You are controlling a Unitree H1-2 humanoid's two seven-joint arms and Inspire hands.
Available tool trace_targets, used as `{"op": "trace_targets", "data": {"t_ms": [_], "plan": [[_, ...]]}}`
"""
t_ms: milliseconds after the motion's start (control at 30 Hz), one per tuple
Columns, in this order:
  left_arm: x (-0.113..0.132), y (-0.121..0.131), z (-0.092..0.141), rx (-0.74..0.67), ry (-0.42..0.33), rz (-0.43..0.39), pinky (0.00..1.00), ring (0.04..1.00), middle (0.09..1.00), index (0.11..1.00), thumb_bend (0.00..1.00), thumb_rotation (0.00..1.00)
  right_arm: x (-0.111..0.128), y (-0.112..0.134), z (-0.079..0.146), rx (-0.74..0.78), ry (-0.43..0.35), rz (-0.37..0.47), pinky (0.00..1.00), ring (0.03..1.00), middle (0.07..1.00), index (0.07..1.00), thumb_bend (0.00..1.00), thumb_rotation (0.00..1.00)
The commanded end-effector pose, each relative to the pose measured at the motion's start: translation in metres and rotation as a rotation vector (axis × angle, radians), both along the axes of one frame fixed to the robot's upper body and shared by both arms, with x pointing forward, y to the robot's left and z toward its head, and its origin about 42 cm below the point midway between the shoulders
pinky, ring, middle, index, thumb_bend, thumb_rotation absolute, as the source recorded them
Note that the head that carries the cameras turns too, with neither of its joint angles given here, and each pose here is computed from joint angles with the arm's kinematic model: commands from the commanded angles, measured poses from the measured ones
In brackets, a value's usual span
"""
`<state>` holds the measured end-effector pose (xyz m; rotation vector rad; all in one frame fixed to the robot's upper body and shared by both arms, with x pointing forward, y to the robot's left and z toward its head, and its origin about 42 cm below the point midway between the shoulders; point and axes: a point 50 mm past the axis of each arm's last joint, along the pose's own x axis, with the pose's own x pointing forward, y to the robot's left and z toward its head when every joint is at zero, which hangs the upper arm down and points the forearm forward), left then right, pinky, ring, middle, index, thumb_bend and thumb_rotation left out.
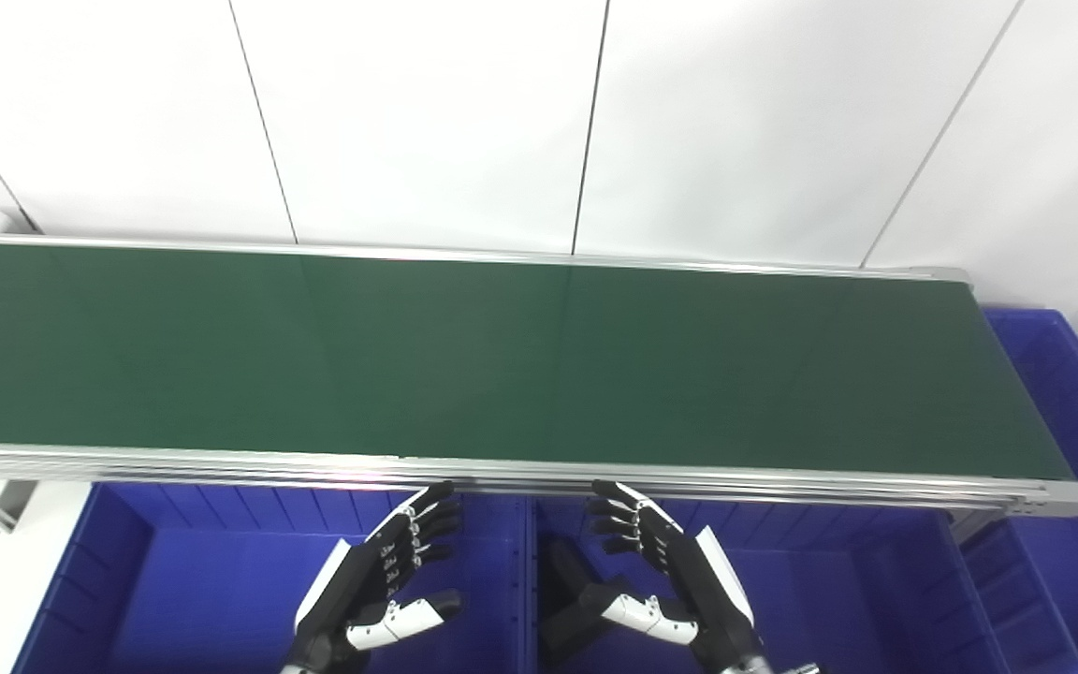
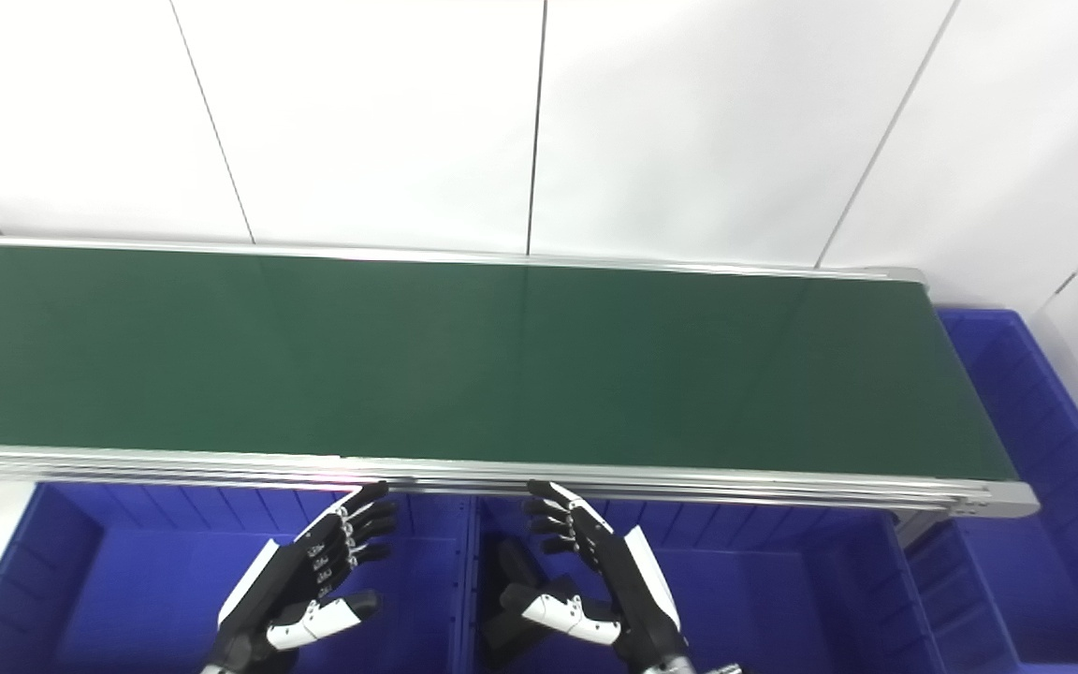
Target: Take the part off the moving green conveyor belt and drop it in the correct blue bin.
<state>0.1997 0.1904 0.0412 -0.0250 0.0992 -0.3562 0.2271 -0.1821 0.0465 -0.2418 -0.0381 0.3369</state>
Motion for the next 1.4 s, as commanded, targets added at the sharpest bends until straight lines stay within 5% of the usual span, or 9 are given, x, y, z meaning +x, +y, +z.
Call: {"op": "trace_targets", "data": {"t_ms": [0,1367], "plan": [[0.0043,-0.0015,0.0104,-0.010,-0.061,-0.002,0.82,0.871,0.875,0.902,0.98,0.46,0.0024,0.0005,0.0093,0.016,-0.045,0.002,0.70,0.764,0.802,0.856,0.80,0.55],[0.0015,-0.0084,0.0019,-0.025,-0.053,0.003,0.82,0.870,0.875,0.895,1.00,0.44,-0.0003,-0.0067,0.0040,0.026,-0.048,0.003,0.70,0.761,0.802,0.866,0.78,0.54]]}}
